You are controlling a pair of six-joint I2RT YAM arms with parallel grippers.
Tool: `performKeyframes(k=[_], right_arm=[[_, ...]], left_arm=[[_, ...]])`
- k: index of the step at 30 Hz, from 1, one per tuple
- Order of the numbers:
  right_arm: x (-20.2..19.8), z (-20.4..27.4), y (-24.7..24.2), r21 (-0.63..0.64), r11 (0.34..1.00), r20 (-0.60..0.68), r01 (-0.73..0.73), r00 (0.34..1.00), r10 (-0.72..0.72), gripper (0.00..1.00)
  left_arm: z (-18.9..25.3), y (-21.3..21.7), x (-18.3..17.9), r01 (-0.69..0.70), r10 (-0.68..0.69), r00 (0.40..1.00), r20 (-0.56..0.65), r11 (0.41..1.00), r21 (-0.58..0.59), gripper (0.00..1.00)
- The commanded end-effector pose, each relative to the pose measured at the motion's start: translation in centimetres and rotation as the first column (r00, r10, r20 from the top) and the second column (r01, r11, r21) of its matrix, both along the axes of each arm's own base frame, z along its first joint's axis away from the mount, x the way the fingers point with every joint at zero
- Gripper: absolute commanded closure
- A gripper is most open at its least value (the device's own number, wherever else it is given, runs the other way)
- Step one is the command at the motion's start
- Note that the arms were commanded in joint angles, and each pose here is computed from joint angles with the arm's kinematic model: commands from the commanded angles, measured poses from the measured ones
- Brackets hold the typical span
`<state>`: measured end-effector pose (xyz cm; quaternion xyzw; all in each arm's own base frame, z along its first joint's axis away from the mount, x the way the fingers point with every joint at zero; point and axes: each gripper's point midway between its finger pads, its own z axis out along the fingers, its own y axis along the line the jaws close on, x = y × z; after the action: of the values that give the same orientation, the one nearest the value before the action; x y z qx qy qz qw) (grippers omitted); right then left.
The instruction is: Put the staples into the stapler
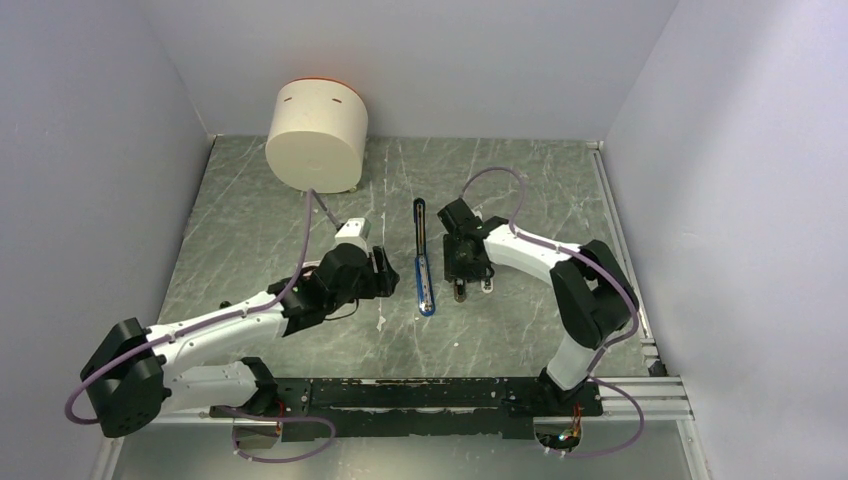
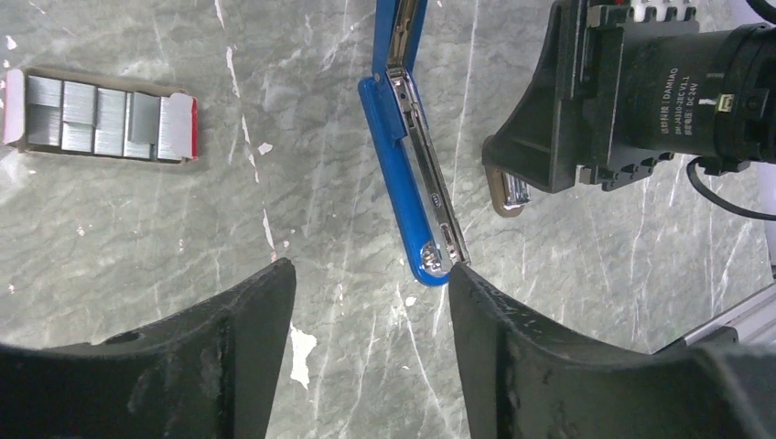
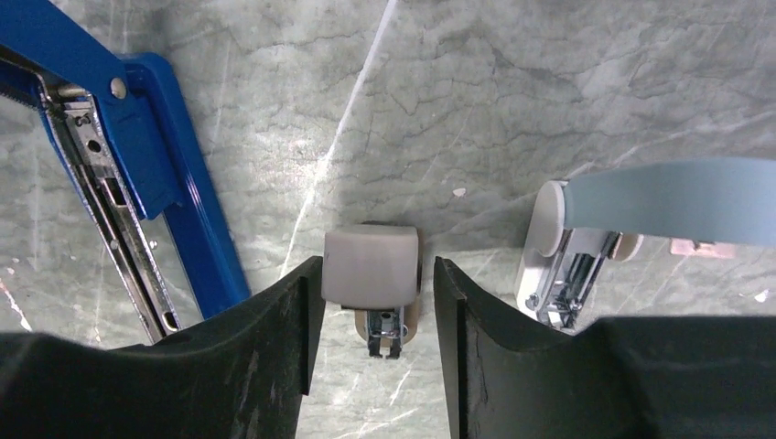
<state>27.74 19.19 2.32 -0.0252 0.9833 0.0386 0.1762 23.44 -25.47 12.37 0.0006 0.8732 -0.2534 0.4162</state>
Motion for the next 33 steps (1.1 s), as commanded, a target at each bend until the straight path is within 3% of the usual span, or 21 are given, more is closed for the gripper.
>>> performKeyframes(k=[1, 7, 15, 17, 24, 27, 33], right_arm=[[1.1, 3.0, 0.2, 0.018, 1.0, 0.082, 0.02, 0.996, -0.021, 0.49], [2.3, 7.5, 0.7, 0.059, 0.998, 0.221, 0.029, 0.974, -0.041, 0.49], [2.9, 11.9, 9.1, 0.191, 0.977, 0.395, -0.096, 0.919, 0.013, 0.52], [2.6, 11.5, 11.5, 0.194, 0.971, 0.394, -0.14, 0.918, 0.054, 0.51], [4.4, 9.3, 18.2, 0.127, 0.964, 0.372, -0.235, 0.912, 0.173, 0.5], [5.7, 7.0, 19.9, 0.091, 0.965, 0.357, -0.244, 0.913, 0.197, 0.56], [6.7, 4.2, 23.0, 0.078, 0.94, 0.331, -0.332, 0.898, 0.29, 0.52]], left_arm=[[2.8, 0.8, 0.8, -0.032, 0.033, 0.998, 0.057, 0.999, -0.011, 0.3], [7.4, 2.5, 1.5, -0.089, 0.091, 0.985, 0.15, 0.996, -0.023, 0.24], [14.8, 6.5, 1.5, -0.207, 0.214, 0.942, 0.257, 0.977, -0.055, 0.1], [16.5, 8.0, 1.5, -0.256, 0.262, 0.922, 0.285, 0.965, -0.06, 0.03], [20.6, 10.9, 0.5, -0.312, 0.34, 0.879, 0.334, 0.94, -0.138, 0.03], [21.0, 11.1, 0.0, -0.302, 0.346, 0.876, 0.337, 0.937, -0.177, 0.03], [20.1, 11.9, -0.3, -0.319, 0.371, 0.867, 0.332, 0.926, -0.202, 0.03]])
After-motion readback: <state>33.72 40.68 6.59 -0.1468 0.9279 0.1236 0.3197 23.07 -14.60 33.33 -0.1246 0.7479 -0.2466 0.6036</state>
